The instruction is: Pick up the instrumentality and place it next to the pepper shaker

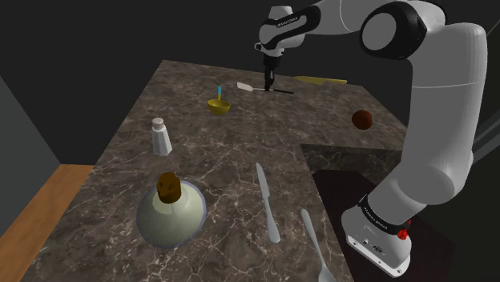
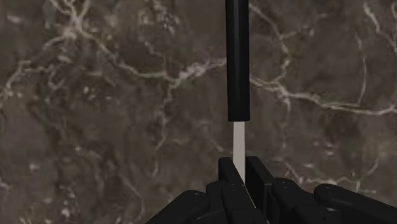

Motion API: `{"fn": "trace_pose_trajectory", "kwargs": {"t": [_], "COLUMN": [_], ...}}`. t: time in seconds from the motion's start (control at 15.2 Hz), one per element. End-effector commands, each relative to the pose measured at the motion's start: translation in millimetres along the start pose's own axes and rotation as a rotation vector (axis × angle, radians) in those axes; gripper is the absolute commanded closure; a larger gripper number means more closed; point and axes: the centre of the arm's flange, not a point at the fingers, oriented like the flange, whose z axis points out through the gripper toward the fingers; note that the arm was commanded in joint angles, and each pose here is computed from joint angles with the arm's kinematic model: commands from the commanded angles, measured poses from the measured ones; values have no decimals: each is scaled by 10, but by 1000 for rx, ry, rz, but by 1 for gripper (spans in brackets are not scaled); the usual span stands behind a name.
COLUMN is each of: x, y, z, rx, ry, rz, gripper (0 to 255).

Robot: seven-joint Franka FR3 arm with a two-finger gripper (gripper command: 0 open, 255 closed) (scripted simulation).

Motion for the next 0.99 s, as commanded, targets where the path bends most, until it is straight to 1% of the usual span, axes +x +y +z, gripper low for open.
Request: {"fn": "trace_pose_trajectory", "kwargs": {"t": [0.0,0.92], "x": [0,-49], "y": [0,0], "z": [1,-737], "rx": [0,0], "ry": [0,0], "rz": [0,0], "gripper": [255,255]}}
